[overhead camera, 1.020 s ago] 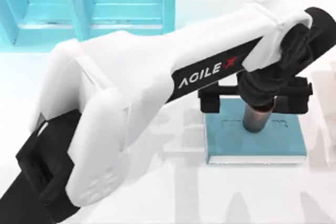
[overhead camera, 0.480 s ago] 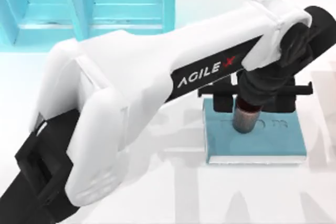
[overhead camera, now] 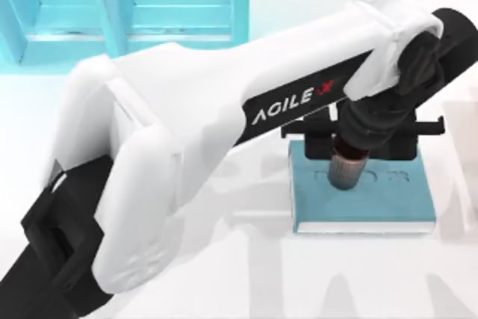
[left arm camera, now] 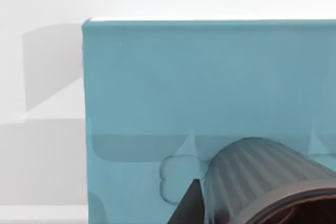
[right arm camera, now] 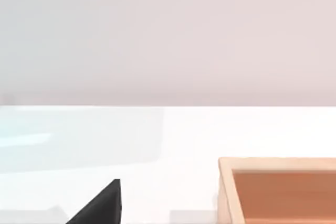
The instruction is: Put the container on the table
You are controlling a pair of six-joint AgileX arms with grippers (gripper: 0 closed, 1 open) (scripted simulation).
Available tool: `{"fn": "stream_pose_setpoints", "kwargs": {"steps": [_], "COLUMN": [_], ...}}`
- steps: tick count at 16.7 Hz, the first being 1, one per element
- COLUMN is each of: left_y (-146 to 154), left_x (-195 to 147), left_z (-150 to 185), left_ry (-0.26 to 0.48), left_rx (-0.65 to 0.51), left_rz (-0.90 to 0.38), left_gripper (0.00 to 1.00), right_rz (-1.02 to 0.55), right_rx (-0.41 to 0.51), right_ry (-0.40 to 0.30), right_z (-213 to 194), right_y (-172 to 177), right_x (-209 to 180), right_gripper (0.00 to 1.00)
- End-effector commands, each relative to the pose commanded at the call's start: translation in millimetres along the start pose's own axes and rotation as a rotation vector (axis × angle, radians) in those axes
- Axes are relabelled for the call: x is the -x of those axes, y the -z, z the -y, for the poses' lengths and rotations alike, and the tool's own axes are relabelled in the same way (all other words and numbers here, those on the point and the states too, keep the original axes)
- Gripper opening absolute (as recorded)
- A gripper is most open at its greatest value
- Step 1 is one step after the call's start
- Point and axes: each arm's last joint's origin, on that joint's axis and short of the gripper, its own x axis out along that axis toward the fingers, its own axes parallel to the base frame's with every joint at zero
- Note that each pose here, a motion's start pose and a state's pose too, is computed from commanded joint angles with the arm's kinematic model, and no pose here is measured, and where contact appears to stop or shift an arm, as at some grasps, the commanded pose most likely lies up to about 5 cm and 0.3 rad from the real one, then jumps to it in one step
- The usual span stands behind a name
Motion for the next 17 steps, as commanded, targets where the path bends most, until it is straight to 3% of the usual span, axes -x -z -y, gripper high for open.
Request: {"fn": "stream_pose_setpoints", "kwargs": {"steps": [9,17], "left_y": [1.2,-12.8], "left_x": [3.5,47.4], "left_z": [2.9,1.1], "left_ry": [-0.008,0.0], "left_rx": [-0.012,-0.005], "left_rz": [-0.007,-0.001], "left_gripper": [0.0,0.0], "right_rz": [0.0,0.0], "right_rx": [0.0,0.0], "right_ry": [0.0,0.0], "right_z": [0.0,0.0], "right_y": [0.0,0.0], "right_x": [0.0,0.0], "right_gripper": [1.0,1.0]}}
